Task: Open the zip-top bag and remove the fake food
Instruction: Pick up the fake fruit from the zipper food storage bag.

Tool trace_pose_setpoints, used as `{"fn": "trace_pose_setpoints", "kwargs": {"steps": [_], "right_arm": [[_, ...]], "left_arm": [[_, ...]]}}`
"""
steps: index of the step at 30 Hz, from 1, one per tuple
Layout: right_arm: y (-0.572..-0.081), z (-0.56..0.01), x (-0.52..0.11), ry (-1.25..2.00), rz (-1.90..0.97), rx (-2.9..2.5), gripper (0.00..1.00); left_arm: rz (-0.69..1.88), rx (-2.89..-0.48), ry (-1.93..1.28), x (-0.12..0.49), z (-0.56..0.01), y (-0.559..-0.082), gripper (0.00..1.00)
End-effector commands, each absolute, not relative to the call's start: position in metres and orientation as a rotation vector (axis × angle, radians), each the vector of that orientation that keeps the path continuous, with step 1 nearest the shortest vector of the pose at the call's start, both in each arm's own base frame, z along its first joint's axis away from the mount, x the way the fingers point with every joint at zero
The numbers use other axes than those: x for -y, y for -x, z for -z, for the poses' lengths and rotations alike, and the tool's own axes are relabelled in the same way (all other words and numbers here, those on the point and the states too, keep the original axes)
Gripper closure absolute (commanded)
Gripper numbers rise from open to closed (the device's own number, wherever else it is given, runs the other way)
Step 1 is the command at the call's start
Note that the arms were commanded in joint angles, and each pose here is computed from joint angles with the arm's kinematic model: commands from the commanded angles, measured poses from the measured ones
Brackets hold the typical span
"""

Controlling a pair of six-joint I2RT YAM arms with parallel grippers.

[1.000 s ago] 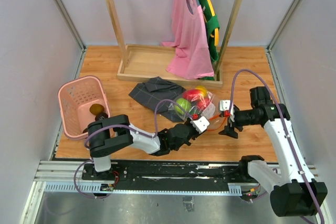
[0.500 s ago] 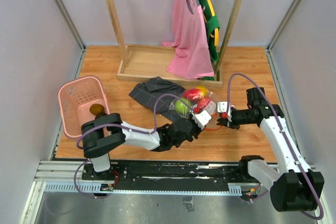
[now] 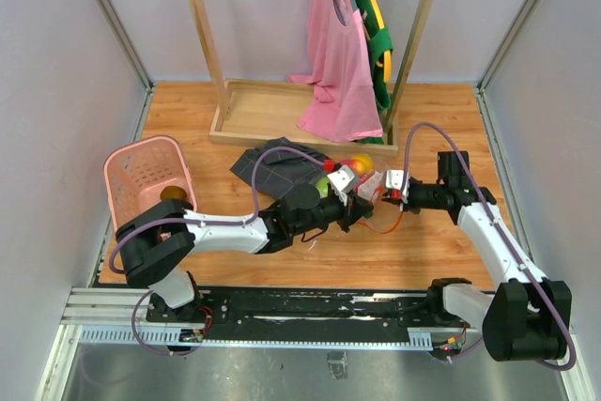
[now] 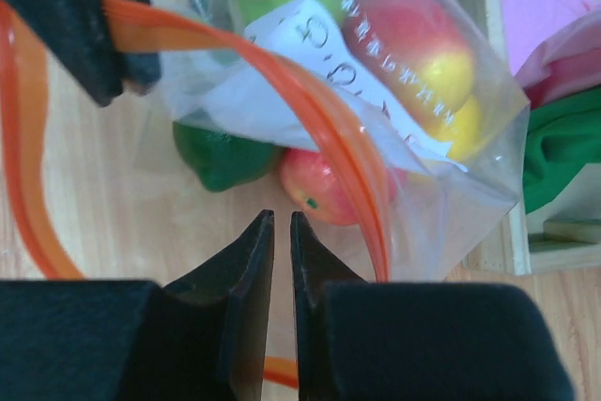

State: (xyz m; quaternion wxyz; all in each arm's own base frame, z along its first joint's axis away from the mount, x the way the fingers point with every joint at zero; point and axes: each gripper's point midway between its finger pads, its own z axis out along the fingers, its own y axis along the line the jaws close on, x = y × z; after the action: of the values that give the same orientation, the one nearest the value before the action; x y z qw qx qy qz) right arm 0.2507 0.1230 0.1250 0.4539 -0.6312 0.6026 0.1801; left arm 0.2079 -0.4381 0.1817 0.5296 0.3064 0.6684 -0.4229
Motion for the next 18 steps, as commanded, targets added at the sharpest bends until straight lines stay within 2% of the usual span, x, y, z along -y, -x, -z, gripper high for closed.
{"fn": "trace_pose_setpoints", "kwargs": {"steps": [1,10,18], "right_arm": [[-0.259,-0.137,-0.139,1.511,-0.522,-1.373,0.84],[-0.249,-0.112,-0.16,1.659,-0.543,-1.288,0.7],[-0.255,-0.104,-0.173,1.695,-0.528,-1.291,0.61]], "left_arm": [[1.189,-1.549,-0.73,0.441,-0.199,-0.196,1.0],[1.394,-1.557,-0.605,0.421,-0.183,-0.203,1.0],[1.397,-1.598,-0.579,0.417,-0.163,-0.207,1.0]]}}
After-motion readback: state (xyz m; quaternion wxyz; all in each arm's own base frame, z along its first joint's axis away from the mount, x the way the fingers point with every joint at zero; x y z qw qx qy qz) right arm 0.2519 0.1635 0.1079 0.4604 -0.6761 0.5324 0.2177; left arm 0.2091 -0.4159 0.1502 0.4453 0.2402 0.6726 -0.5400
